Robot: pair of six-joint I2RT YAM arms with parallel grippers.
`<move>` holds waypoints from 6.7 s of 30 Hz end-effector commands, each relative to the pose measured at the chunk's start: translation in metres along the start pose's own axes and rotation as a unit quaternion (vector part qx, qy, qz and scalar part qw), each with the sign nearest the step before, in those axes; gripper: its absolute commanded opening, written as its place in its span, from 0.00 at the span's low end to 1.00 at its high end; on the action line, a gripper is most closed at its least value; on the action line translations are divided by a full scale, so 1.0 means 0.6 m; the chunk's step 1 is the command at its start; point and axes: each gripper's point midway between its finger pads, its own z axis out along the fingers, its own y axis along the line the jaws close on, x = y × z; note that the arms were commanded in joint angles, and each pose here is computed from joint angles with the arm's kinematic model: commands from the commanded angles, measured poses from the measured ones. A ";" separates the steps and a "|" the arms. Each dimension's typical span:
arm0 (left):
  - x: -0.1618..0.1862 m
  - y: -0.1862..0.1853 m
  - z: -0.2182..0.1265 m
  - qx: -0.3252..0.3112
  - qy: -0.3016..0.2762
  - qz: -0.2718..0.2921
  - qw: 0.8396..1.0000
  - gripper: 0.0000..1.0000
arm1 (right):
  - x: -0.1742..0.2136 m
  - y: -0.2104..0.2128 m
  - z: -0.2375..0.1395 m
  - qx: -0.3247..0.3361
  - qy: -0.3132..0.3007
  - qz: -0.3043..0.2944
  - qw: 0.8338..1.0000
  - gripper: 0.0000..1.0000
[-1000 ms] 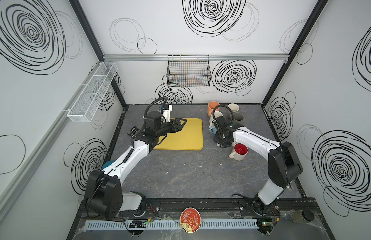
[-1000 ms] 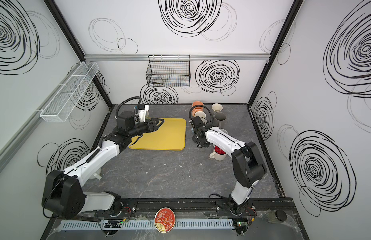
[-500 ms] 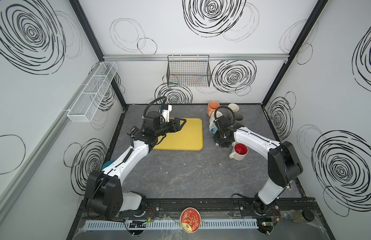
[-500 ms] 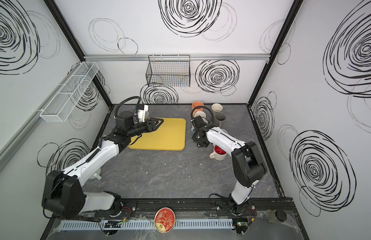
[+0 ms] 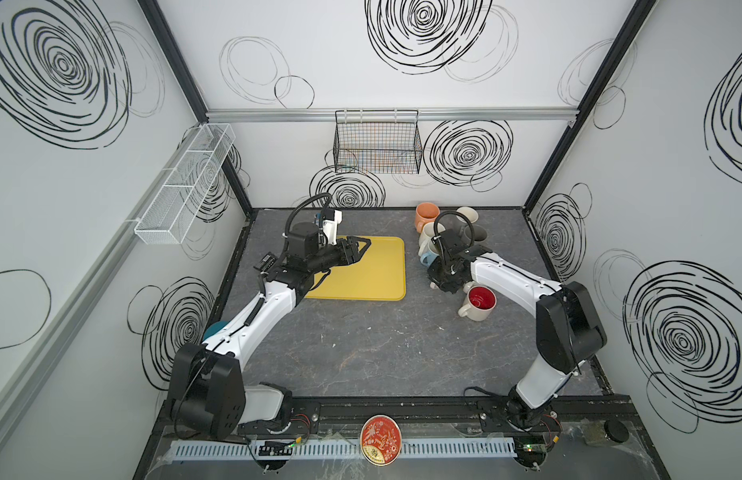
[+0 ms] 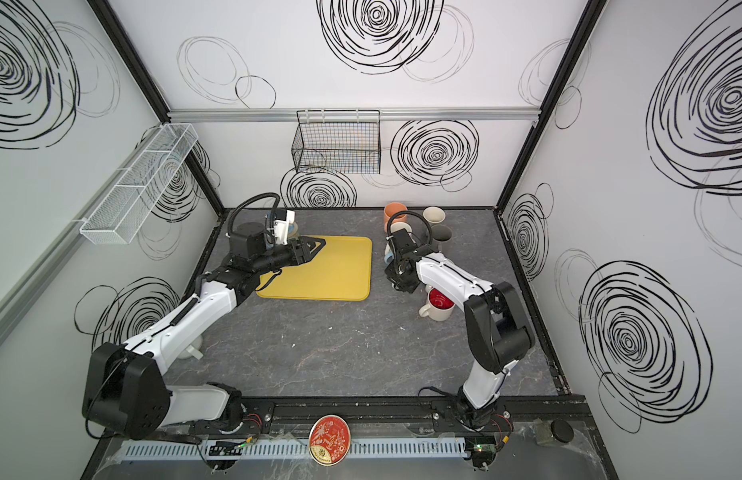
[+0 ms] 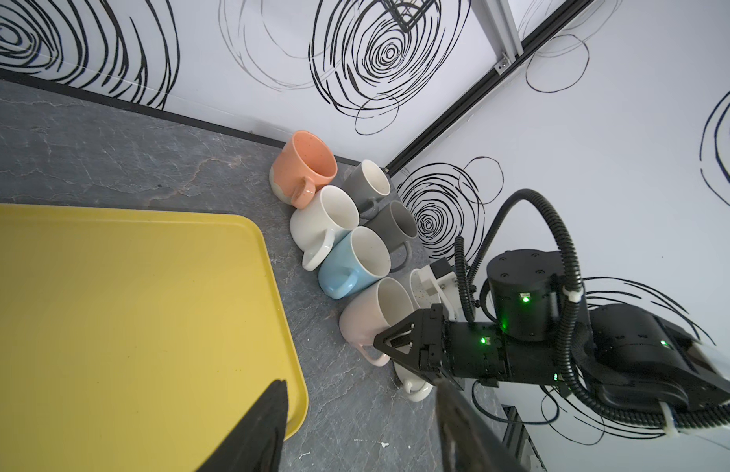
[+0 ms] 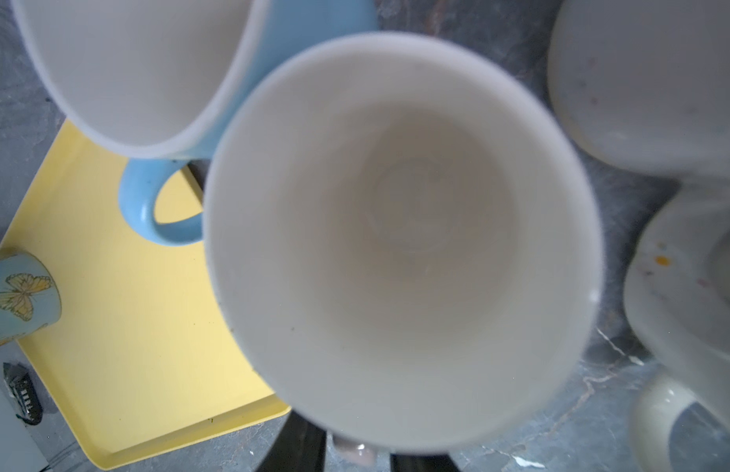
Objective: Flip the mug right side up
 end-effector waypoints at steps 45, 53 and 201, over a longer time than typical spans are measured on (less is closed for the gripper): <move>-0.211 0.370 -0.074 -0.279 -0.025 -0.035 0.959 0.64 | 0.033 0.300 -0.116 -0.138 -0.061 -0.284 0.947 0.35; -0.224 0.464 -0.016 -0.303 0.024 -0.048 0.952 0.64 | 0.058 0.329 -0.091 -0.135 -0.026 -0.319 0.938 0.35; -0.211 -0.138 -0.139 0.261 -0.278 -0.036 0.924 0.00 | 0.112 0.497 -0.301 -0.586 0.135 -0.250 0.759 0.37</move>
